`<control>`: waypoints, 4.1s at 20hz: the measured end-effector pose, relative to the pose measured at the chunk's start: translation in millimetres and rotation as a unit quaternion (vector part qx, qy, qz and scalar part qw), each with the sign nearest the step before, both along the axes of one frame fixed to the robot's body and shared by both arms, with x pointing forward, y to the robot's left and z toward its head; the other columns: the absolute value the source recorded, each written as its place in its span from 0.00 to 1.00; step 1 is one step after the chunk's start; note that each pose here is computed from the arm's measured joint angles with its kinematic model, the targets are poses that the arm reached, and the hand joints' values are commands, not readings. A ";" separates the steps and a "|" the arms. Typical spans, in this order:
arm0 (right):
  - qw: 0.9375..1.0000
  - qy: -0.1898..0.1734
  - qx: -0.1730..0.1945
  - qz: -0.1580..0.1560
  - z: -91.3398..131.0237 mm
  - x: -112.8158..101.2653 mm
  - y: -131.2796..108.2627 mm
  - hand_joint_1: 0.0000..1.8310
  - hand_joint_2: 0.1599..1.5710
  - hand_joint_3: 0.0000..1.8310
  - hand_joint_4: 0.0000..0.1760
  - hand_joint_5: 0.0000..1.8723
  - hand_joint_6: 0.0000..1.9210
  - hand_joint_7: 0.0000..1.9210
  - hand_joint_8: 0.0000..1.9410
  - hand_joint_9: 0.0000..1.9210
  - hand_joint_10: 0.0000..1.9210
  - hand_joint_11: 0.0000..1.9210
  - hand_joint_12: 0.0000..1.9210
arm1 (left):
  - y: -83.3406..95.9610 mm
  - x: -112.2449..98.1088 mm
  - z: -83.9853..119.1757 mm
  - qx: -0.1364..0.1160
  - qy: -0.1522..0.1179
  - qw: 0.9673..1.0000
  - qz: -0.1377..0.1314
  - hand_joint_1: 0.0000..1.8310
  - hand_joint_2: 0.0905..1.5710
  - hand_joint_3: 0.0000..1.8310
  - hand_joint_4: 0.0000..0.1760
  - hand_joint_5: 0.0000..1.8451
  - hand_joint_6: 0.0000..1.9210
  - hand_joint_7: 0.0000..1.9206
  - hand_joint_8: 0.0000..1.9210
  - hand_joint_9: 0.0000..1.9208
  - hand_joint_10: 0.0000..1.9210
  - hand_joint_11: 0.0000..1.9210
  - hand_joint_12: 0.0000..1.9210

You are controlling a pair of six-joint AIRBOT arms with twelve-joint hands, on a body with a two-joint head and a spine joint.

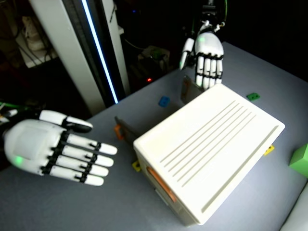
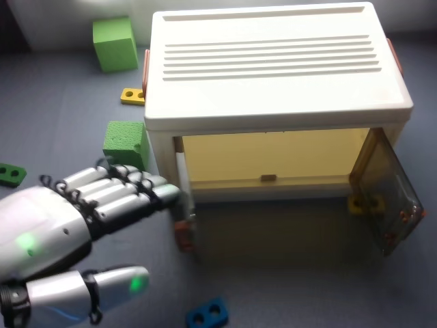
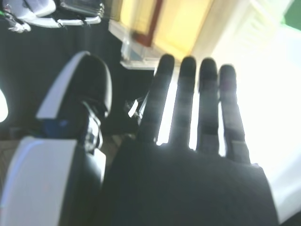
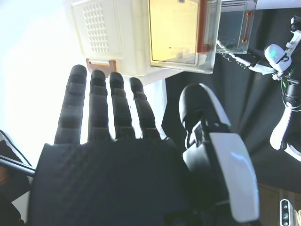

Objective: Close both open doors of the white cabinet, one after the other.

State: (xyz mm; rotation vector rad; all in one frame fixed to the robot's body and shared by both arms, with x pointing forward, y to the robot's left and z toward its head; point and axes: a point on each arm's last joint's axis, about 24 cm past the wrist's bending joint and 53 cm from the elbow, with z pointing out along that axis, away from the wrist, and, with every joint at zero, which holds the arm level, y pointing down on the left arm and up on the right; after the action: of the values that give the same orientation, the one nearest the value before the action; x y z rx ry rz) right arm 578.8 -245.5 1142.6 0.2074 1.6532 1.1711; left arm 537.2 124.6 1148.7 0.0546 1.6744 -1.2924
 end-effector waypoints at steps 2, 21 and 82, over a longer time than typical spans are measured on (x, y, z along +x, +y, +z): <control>1.000 0.000 0.000 0.000 -0.3 -0.1 0.1 0.00 0.93 0.00 0.13 0.03 0.00 0.03 0.00 0.03 0.00 0.06 0.00 | -4.1 0.1 1.0 -0.006 0.000 1.000 -0.005 0.00 0.91 0.00 0.00 0.07 0.00 0.07 0.00 0.10 0.00 0.00 0.27; 1.000 0.005 -0.004 -0.001 -3.7 0.7 -0.5 0.00 0.93 0.00 0.20 0.05 0.00 0.05 0.00 0.05 0.00 0.08 0.01 | -41.1 11.7 5.6 -0.017 -0.018 0.998 -0.050 0.00 0.90 0.00 0.00 0.03 0.00 0.06 0.00 0.06 0.00 0.00 0.14; 0.983 0.004 0.027 0.181 -11.8 -23.7 119.2 0.00 1.00 0.01 0.00 0.05 0.00 0.04 0.00 0.02 0.00 0.03 0.00 | 61.6 19.3 19.5 0.011 -0.046 0.990 0.130 0.00 0.89 0.00 0.00 0.07 0.00 0.06 0.00 0.07 0.00 0.00 0.26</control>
State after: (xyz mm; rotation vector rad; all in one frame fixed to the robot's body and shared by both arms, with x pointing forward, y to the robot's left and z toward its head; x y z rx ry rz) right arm 555.2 -126.2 1130.8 -0.0582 1.7129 1.4878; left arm 556.6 186.2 1168.2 -0.0877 1.5602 -1.0605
